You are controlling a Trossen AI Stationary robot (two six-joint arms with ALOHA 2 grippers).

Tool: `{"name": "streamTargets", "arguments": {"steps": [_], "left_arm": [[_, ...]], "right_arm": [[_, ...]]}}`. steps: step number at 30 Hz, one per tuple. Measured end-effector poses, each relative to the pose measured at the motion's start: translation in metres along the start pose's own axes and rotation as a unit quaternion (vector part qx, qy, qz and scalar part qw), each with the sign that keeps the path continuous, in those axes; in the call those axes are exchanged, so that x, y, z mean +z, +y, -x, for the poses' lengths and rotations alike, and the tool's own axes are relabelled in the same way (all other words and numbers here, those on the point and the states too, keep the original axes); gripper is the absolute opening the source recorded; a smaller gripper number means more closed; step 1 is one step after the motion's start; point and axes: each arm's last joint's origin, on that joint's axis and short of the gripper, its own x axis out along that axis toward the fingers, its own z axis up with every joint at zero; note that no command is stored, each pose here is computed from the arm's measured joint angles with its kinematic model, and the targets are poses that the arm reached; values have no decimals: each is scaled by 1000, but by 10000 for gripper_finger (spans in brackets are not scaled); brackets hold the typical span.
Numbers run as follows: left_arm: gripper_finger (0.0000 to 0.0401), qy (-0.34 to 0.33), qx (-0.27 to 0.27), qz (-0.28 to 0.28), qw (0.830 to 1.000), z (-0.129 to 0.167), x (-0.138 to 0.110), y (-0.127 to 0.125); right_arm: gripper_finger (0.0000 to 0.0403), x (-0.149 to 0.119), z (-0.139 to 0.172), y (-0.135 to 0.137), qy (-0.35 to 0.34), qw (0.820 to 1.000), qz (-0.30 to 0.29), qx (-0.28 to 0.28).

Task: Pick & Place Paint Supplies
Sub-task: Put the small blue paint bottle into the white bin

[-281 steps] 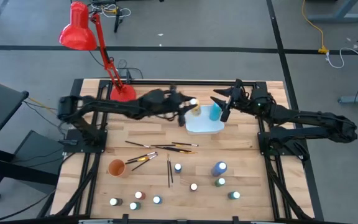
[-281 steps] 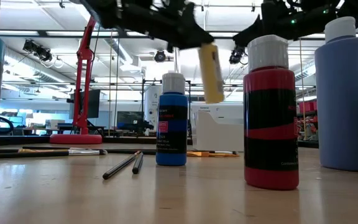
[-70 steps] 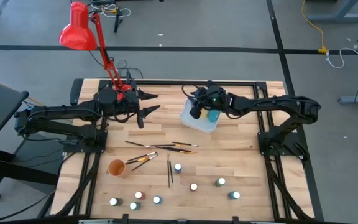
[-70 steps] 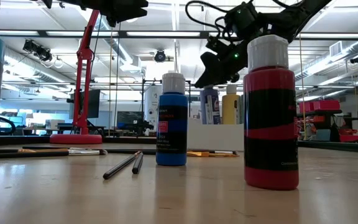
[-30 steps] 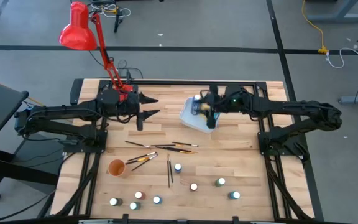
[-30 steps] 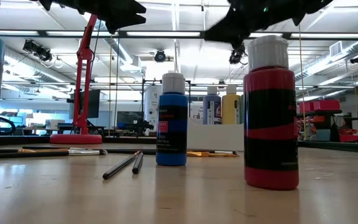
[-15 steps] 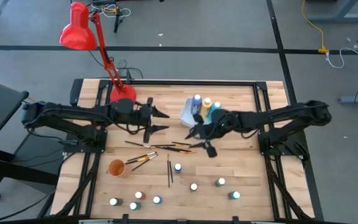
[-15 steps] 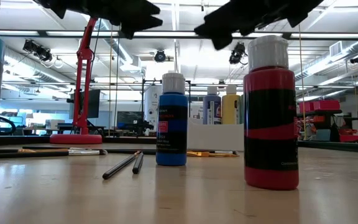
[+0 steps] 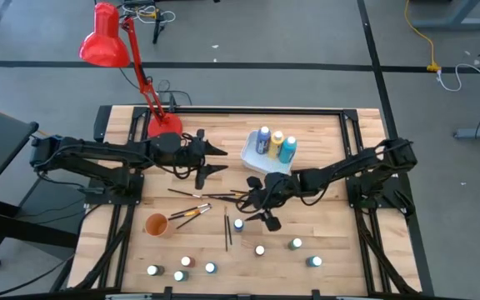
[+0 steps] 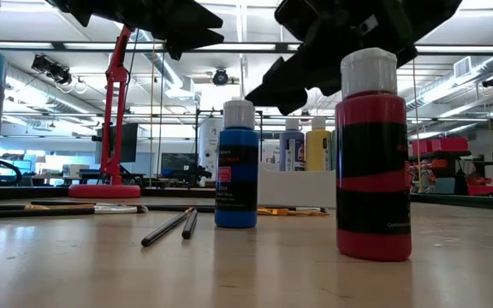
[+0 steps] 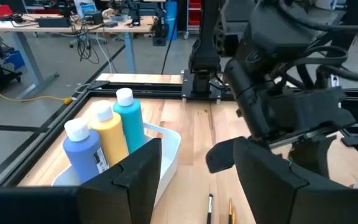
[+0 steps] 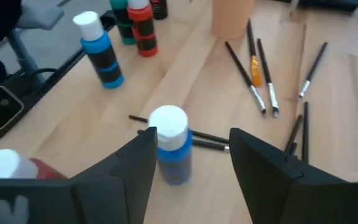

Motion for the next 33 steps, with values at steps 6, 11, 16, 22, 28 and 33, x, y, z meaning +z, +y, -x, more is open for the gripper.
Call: {"name": "streamTargets", "arguments": {"steps": [6, 11, 16, 22, 28, 33], "left_arm": [[210, -10, -11, -9, 1000, 0, 2, -6], [210, -27, -13, -10, 1000, 0, 5, -7], [210, -30, -13, -10, 999, 0, 6, -7], [210, -30, -13, -10, 999, 0, 6, -7], [210, -26, -14, -11, 1000, 0, 5, -7], [210, -26, -15, -12, 999, 0, 5, -7]], "right_arm": [[205, 4, -1, 1, -27, 999, -4, 26], [205, 2, -8, 2, -40, 998, -15, 45], [205, -2, -20, 1, -41, 997, -14, 57], [205, 1, -36, -3, -22, 997, -17, 76], [205, -6, -45, -4, -8, 996, -24, 84], [199, -7, -46, -5, -7, 997, -23, 80]]}}
